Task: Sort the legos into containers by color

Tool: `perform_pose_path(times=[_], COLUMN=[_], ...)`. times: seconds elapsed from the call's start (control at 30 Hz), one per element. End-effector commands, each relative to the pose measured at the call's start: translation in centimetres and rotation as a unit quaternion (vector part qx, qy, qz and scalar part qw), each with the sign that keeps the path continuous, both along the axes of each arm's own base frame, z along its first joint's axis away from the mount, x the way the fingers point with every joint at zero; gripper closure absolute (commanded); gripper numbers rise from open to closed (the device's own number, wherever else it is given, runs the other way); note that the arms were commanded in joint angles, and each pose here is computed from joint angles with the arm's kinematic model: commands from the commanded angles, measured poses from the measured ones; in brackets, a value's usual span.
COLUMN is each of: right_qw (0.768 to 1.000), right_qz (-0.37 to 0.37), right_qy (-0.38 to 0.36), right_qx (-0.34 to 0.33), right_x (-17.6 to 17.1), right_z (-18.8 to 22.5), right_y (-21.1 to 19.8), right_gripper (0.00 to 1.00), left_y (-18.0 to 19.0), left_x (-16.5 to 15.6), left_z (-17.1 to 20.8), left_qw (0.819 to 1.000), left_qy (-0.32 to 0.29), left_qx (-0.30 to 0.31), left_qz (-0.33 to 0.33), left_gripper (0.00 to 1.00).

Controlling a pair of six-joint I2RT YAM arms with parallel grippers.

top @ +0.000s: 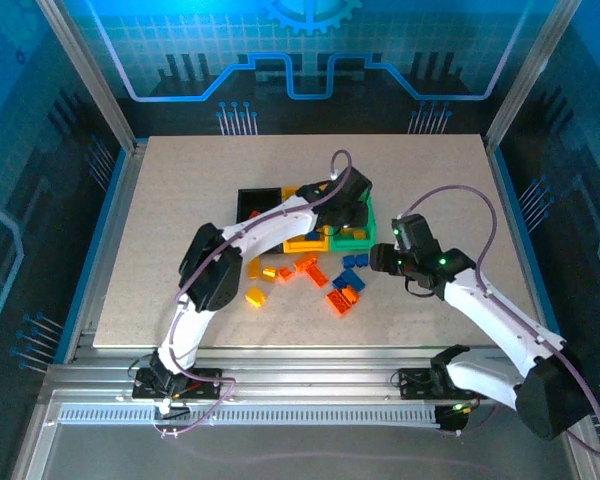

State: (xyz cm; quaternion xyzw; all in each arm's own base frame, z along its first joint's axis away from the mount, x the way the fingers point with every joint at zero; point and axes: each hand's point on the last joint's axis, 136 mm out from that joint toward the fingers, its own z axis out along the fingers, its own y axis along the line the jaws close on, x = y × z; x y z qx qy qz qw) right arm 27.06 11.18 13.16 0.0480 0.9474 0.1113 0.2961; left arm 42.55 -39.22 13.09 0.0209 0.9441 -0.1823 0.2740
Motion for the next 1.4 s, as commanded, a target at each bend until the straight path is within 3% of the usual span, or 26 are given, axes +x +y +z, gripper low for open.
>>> perform_pose_path(times=[0.0, 0.23, 0.43, 0.77, 0.9, 1.2, 1.37], right_qw=[1.0, 1.0, 1.0, 0.999, 0.999, 0.999, 0.999], right_qz=[-0.004, 0.008, 0.009, 0.017, 0.021, 0.024, 0.023], right_qy=[0.007, 0.006, 0.002, 0.017, 0.017, 0.015, 0.012], right_qx=[0.002, 0.007, 0.015, 0.024, 0.029, 0.023, 0.018], right_x=[-0.6, -0.8, -0.4, 0.9, 1.3, 1.6, 1.4], right_z=[-0.1, 0.1, 0.4, -0.8, -0.9, -0.4, -0.2], right_y=[-0.6, -0.3, 0.0, 1.3, 1.9, 2.2, 1.9], right_gripper=[0.41, 0.39, 0.39, 0.39, 0.39, 0.39, 0.39], left_y=[-0.3, -0.4, 3.7, 16.4, 19.4, 22.4, 23.3], left_x=[0.8, 0.9, -4.4, -17.4, -21.0, -21.8, -20.4], left_z=[0.1, 4.8, 6.5, 0.2, -3.7, -7.9, -9.8], left_qw=[1.0, 0.999, 0.998, 0.996, 0.991, 0.982, 0.979], left_qy=[0.003, -0.022, -0.016, 0.073, 0.119, 0.141, 0.149], left_qx=[0.015, -0.024, -0.054, -0.003, 0.034, 0.097, 0.097], left_qz=[-0.005, -0.002, 0.0, 0.051, 0.044, 0.08, 0.1], left_gripper=[0.48, 0.18, 0.01, 0.02, 0.05, 0.01, 0.1])
